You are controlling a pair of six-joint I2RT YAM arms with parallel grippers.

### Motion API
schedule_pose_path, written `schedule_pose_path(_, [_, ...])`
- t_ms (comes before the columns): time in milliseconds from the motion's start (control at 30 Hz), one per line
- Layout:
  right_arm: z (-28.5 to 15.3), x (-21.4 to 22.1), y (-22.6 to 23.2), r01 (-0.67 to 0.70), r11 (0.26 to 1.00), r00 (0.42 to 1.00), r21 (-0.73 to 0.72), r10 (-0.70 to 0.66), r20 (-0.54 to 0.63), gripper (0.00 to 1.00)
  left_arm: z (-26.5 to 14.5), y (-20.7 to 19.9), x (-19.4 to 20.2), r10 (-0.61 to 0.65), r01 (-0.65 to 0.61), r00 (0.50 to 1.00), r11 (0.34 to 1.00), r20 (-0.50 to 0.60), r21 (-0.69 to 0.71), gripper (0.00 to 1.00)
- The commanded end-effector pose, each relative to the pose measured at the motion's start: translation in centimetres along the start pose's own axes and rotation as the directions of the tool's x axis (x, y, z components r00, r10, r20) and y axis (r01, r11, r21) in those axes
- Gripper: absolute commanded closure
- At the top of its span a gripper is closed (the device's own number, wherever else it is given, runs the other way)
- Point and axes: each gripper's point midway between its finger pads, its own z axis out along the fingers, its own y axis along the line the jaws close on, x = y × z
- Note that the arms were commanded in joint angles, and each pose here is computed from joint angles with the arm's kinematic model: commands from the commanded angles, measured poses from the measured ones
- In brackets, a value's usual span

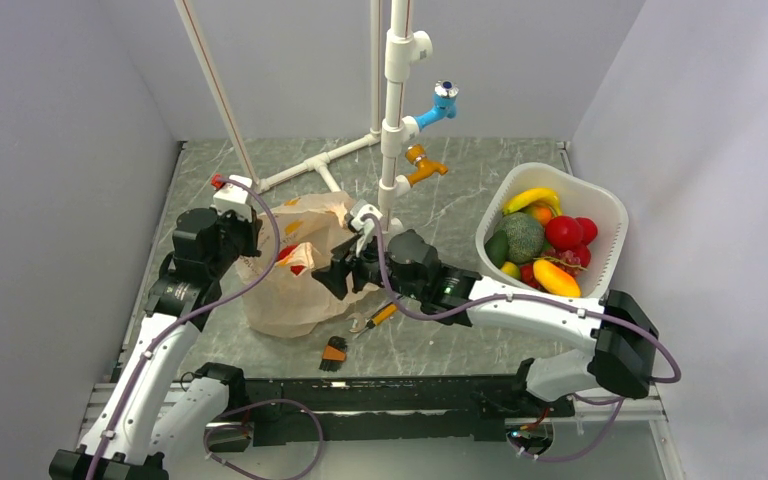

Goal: Take the fake fruits out of the plastic bag
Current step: Adjust the plastic bag at the center of the board.

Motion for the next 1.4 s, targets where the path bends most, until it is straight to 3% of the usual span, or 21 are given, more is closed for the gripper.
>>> schedule_pose_path(0, [0.0,-4.4,6.7,-0.011,0.963,0.993,-0.269,0.043,0.112,0.55,0.2,0.1,-1.0,0.007,-0.007,0.999,1.0,0.041,-0.005,1.0])
schedule_pose_path(67, [-0.5,-3.4,9.4,-0.021,0.942,0.995,-0.336,0.052,0.083,0.78,0.1,0.4,-1.0,0.005,-0.004,0.999,1.0,0.039,-0.019,1.0])
schedule_pose_path(167, [-1.2,-0.8,12.8,-0.014,0.919,0.999,-0.393,0.026,0.025,0.88,0.1,0.6,-1.0,0.002,-0.001,0.999,0.999,0.038,-0.034,1.0])
schedule_pose_path(367, [-0.5,7.5,16.0,0.028,0.893,0.985,-0.449,-0.102,-0.142,0.96,0.3,0.6,-0.7,0.001,0.0,1.0,0.999,0.023,-0.032,1.0])
schedule_pose_path(500, [1.7,13.6,16.0,0.097,0.908,0.93,-0.409,-0.228,-0.287,1.0,0.4,0.8,-0.6,0.002,-0.001,1.0,0.999,0.027,-0.042,1.0])
schedule_pose_path(667, [3.8,18.3,16.6,0.227,0.899,0.853,-0.376,-0.369,-0.368,1.0,0.3,0.9,-0.5,0.003,-0.001,1.0,0.999,0.026,-0.053,1.0])
schedule_pose_path(767, [3.4,18.4,16.8,0.22,0.902,0.856,-0.371,-0.361,-0.37,1.0,0.4,0.8,-0.4,0.004,-0.003,1.0,0.999,0.029,-0.049,1.0])
schedule_pose_path(1167, [-2.1,10.6,15.1,0.225,0.918,0.93,-0.327,-0.303,-0.209,0.4,0.3,0.3,-0.8,0.005,-0.004,0.999,1.0,0.039,-0.023,1.0])
schedule_pose_path(1267, [-4.0,8.6,14.7,0.224,0.918,0.942,-0.326,-0.29,-0.168,0.28,0.1,0.2,-0.9,0.009,-0.008,0.999,1.0,0.05,-0.021,1.0])
schedule_pose_path(1367, [-5.4,6.8,14.0,0.221,0.927,0.954,-0.303,-0.27,-0.129,0.24,0.1,0.1,-1.0,0.009,-0.008,0.998,1.0,0.057,-0.016,1.0])
